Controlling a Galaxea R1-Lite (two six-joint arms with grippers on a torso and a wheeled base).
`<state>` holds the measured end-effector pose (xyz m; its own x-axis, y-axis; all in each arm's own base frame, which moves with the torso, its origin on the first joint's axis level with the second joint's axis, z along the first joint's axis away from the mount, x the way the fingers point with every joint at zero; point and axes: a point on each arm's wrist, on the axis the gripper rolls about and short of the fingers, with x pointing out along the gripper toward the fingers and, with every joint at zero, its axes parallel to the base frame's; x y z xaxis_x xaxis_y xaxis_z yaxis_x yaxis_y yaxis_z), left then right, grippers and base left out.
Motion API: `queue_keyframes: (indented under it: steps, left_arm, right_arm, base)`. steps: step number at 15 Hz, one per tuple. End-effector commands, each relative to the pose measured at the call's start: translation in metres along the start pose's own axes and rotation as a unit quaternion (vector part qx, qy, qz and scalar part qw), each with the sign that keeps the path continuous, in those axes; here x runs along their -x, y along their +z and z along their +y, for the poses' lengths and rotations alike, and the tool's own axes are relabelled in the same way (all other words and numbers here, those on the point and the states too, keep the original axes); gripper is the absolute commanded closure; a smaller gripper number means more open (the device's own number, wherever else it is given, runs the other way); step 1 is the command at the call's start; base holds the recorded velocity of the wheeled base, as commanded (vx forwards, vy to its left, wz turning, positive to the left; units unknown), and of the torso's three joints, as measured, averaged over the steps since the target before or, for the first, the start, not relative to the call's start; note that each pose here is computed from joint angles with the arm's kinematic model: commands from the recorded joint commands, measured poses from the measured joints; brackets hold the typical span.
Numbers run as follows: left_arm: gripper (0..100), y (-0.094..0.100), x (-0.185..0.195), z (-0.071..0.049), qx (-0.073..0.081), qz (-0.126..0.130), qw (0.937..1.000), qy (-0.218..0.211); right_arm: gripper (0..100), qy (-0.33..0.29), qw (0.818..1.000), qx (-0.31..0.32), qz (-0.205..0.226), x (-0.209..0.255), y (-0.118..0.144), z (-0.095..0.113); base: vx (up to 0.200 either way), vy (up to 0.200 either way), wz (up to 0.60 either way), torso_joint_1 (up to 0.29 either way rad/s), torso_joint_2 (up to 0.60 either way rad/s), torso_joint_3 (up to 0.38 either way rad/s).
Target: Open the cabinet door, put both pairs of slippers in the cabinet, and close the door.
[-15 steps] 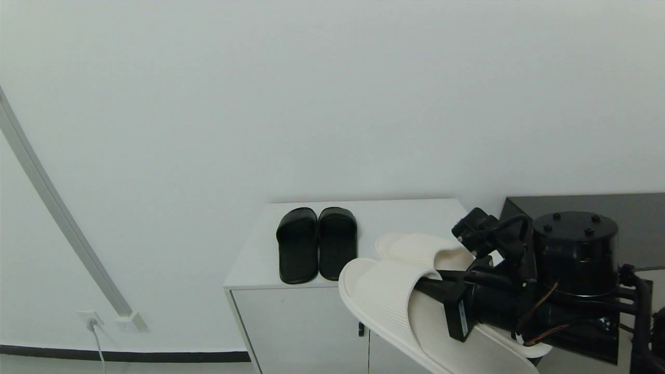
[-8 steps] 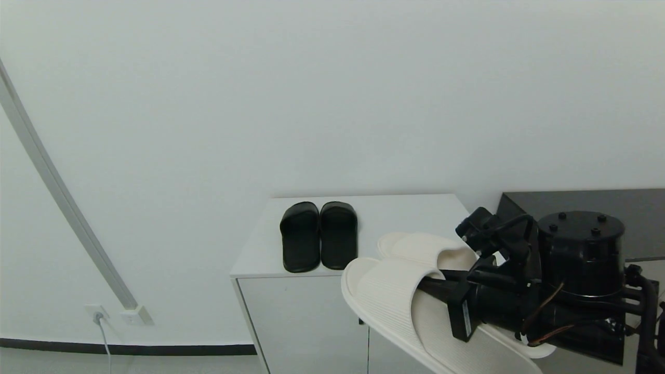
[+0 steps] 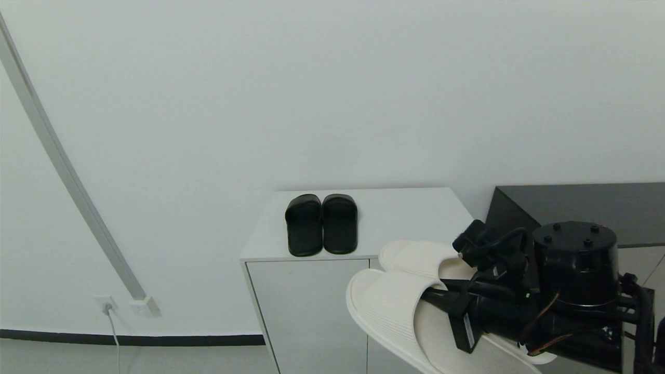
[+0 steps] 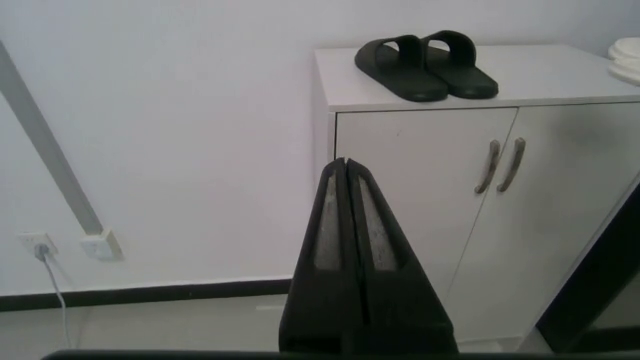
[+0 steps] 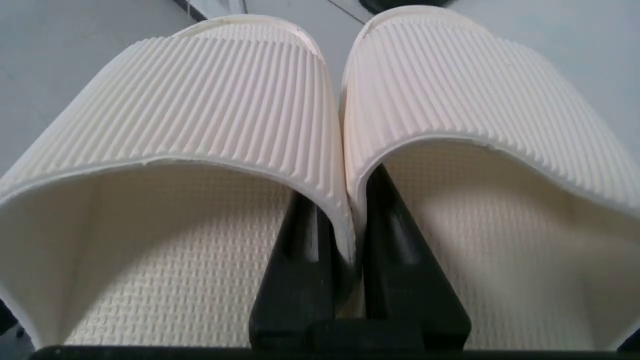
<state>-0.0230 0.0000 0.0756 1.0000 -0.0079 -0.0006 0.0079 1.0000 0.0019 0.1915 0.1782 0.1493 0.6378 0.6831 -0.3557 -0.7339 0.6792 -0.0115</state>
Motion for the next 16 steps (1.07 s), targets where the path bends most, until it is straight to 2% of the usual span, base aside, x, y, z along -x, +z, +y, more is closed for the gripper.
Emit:
queue_keyframes:
  steps: [1,10,15,16]
  left_arm:
    - [100,-0.0001,-0.0001,0.0,0.0,0.001,1.0,0.0]
    - [100,0.0,-0.0001,0.0,0.0,0.0,1.0,0.0]
    - [100,-0.0001,-0.0001,0.0,-0.001,0.001,1.0,0.0]
    - [0,-0.0001,-0.0001,0.0,-0.001,0.001,1.0,-0.001]
  right_arm:
    - [100,0.0,1.0,0.0,0.007,-0.001,-0.0034,-0.0001]
    - [100,0.003,1.0,0.001,0.016,-0.0038,-0.0076,0.0011]
    - [100,0.006,1.0,0.002,0.019,-0.0045,-0.0088,0.0027]
    - [100,0.006,1.0,0.002,0.02,-0.0048,-0.0091,0.0027]
  base:
    - [0.0,0.0,0.0,0.0,0.0,0.0]
    - [0.0,0.0,0.0,0.0,0.0,0.0]
    - [0.0,0.0,0.0,-0.147,0.34,0.183]
    - [0.0,0.0,0.0,-0.168,0.41,0.222]
